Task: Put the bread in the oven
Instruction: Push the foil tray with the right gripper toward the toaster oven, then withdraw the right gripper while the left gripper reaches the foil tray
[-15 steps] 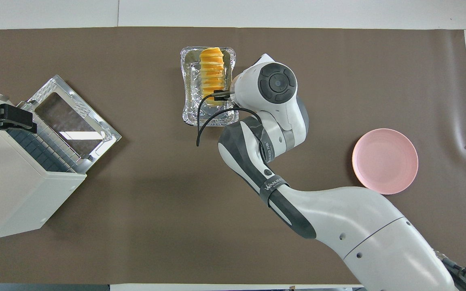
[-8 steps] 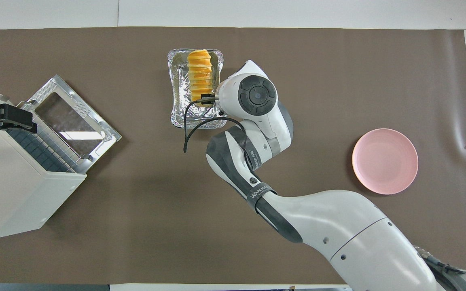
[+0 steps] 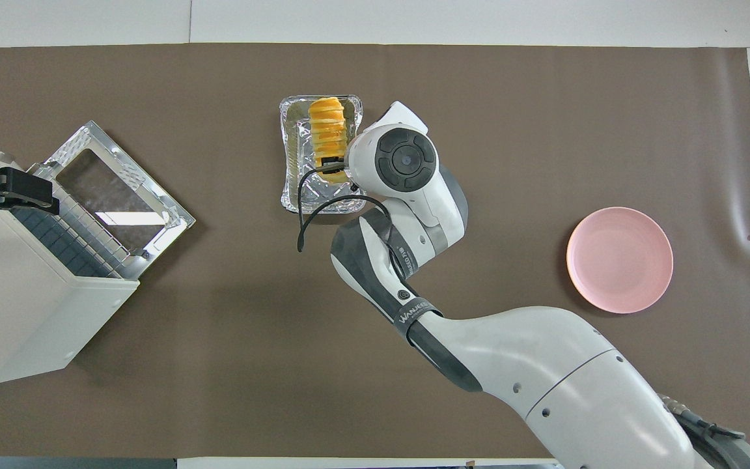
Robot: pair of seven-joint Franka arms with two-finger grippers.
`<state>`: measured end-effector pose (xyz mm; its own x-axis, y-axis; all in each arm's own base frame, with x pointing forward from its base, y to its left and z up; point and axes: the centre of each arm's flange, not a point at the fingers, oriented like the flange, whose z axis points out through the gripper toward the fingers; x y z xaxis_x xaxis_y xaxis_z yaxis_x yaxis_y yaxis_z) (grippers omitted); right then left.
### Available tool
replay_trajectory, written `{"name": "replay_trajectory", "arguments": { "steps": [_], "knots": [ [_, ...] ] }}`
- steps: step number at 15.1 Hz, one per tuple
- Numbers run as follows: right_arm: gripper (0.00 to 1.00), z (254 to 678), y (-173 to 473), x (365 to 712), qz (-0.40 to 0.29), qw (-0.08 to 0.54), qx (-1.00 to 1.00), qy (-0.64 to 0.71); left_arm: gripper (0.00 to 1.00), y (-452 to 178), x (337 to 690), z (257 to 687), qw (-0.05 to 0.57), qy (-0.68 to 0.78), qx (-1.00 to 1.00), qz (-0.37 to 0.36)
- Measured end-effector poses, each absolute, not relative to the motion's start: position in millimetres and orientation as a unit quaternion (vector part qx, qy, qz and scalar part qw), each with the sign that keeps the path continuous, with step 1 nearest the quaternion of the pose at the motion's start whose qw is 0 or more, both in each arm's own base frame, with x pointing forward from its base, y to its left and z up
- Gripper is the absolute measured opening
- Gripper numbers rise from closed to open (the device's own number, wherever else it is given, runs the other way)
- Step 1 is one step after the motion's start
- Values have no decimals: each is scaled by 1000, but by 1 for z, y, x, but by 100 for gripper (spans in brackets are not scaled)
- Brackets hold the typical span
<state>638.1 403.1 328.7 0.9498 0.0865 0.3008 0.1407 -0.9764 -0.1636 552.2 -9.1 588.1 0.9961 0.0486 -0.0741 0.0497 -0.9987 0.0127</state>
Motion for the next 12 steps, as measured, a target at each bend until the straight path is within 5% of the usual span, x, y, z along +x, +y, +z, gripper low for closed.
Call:
{"name": "replay_trajectory", "arguments": {
  "steps": [6, 12],
  "knots": [
    [99, 355, 364, 659, -155, 67, -984, -52, 100, -9, 552, 588, 7, 25, 999, -39],
    [100, 440, 239, 686, -134, 20, -987, -91, 100, -16, 551, 588, 7, 18, 999, -40]
  ]
}}
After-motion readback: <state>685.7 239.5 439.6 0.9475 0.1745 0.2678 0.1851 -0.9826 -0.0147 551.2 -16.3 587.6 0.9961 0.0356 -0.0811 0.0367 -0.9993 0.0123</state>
